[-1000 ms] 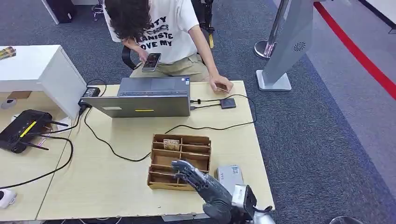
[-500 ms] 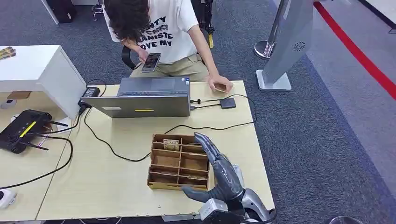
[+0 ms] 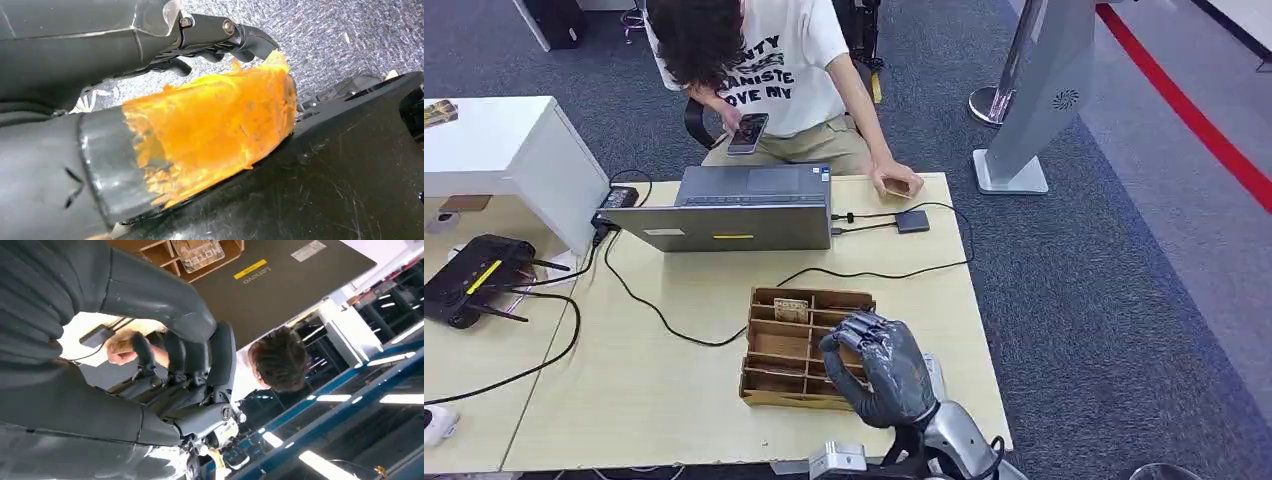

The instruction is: Pass the card to the sensor for recognition and then transmit it.

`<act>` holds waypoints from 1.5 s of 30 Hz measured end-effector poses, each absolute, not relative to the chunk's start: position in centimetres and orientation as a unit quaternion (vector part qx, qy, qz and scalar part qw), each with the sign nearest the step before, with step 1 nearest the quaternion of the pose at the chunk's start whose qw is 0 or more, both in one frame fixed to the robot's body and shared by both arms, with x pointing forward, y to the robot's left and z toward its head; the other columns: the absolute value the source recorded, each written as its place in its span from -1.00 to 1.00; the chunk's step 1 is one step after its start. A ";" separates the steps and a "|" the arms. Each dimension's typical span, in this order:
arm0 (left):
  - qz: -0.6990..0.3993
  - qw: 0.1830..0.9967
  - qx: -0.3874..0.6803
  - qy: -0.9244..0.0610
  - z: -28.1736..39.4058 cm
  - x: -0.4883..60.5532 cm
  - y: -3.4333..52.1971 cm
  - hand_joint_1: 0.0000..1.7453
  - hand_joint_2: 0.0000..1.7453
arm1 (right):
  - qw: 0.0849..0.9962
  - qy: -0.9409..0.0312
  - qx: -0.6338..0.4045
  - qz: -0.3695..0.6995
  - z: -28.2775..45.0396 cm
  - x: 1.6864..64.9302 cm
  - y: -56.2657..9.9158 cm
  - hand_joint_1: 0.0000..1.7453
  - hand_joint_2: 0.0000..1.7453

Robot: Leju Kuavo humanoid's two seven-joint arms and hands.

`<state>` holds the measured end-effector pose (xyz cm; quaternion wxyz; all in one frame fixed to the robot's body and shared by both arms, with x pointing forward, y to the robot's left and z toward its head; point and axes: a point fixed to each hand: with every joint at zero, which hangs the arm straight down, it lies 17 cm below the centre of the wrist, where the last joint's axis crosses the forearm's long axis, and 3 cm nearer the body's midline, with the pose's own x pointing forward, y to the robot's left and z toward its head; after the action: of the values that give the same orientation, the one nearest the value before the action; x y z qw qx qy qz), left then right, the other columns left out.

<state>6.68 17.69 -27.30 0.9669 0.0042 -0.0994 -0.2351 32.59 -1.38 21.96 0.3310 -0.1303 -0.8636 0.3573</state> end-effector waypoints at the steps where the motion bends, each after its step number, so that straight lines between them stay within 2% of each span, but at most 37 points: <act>1: -0.235 0.967 0.004 -0.099 -27.3 6.7 17.7 -1.00 -1.00 | 0.331 -0.863 -0.131 0.359 21.8 32.6 -1.4 0.82 1.00; 2: -0.235 0.967 0.004 -0.099 -27.3 6.7 17.7 -1.00 -1.00 | 0.331 -0.862 -0.132 0.361 21.7 32.7 -1.3 0.54 1.00; 3: -0.235 0.967 0.004 -0.099 -27.3 6.7 17.7 -1.00 -1.00 | 0.331 -0.861 -0.133 0.363 21.6 32.7 -1.3 -0.04 1.00; 4: -0.235 0.967 0.004 -0.099 -27.3 6.7 17.7 -1.00 -1.00 | 0.331 -0.860 -0.134 0.364 21.5 32.7 -1.3 -0.16 1.00; 7: -0.237 0.966 0.003 -0.099 -27.3 6.7 17.6 -1.00 -1.00 | 0.333 -0.851 -0.151 0.377 20.9 33.2 -1.2 -0.16 1.00; 9: -0.238 0.966 0.003 -0.100 -27.3 6.7 17.6 -1.00 -1.00 | 0.332 -0.843 -0.169 0.389 20.3 33.7 -1.2 -0.40 1.00; 20: -0.245 0.965 -0.001 -0.099 -27.3 6.6 17.5 -1.00 -1.00 | 0.333 -0.816 -0.204 0.426 17.9 35.4 -1.3 -0.32 1.00; 22: -0.245 0.964 -0.001 -0.099 -27.3 6.6 17.4 -1.00 -1.00 | 0.333 -0.814 -0.205 0.429 17.7 35.6 -1.3 -0.24 1.00; 24: -0.246 0.964 -0.002 -0.099 -27.3 6.6 17.4 -1.00 -1.00 | 0.335 -0.811 -0.206 0.433 17.5 35.7 -1.3 0.18 1.00; 28: -0.247 0.964 -0.004 -0.099 -27.2 6.5 17.3 -1.00 -1.00 | 0.338 -0.804 -0.208 0.442 16.8 36.0 -1.1 0.18 1.00; 29: -0.248 0.964 -0.004 -0.099 -27.2 6.5 17.3 -1.00 -1.00 | 0.340 -0.802 -0.210 0.444 16.7 36.1 -1.1 0.30 1.00; 30: -0.248 0.964 -0.004 -0.098 -27.2 6.5 17.3 -1.00 -1.00 | 0.340 -0.802 -0.210 0.444 16.6 36.2 -1.1 0.26 1.00; 31: -0.248 0.964 -0.004 -0.098 -27.2 6.5 17.3 -1.00 -1.00 | 0.341 -0.801 -0.211 0.445 16.5 36.3 -1.1 0.40 1.00; 32: -0.248 0.964 -0.004 -0.097 -27.2 6.5 17.3 -1.00 -1.00 | 0.341 -0.800 -0.212 0.446 16.5 36.4 -1.1 0.46 1.00; 33: -0.248 0.964 -0.004 -0.096 -27.3 6.5 17.3 -1.00 -1.00 | 0.342 -0.799 -0.211 0.448 16.3 36.4 -1.1 0.44 1.00; 35: -0.248 0.964 -0.004 -0.096 -27.3 6.5 17.3 -1.00 -1.00 | 0.344 -0.797 -0.212 0.449 16.2 36.5 -1.0 0.28 1.00; 36: -0.248 0.964 -0.005 -0.096 -27.3 6.4 17.3 -1.00 -1.00 | 0.345 -0.795 -0.212 0.451 16.0 36.5 -1.0 0.32 1.00; 37: -0.248 0.964 -0.005 -0.096 -27.2 6.4 17.3 -1.00 -1.00 | 0.346 -0.794 -0.212 0.452 15.9 36.6 -1.0 0.22 1.00; 38: -0.248 0.964 -0.005 -0.096 -27.2 6.4 17.3 -1.00 -1.00 | 0.347 -0.793 -0.213 0.453 15.9 36.7 -0.9 0.04 1.00; 39: -0.248 0.964 -0.005 -0.096 -27.2 6.4 17.3 -1.00 -1.00 | 0.347 -0.792 -0.213 0.454 15.8 36.8 -0.9 0.00 1.00; 45: -0.249 0.964 -0.007 -0.095 -27.2 6.4 17.2 -1.00 -1.00 | 0.350 -0.787 -0.214 0.460 15.4 37.0 -0.7 -0.04 1.00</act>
<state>6.39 17.18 -27.24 0.9639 -0.0074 -0.0951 -0.2488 37.00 -0.74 15.36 0.3496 -0.2143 -0.7873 0.4604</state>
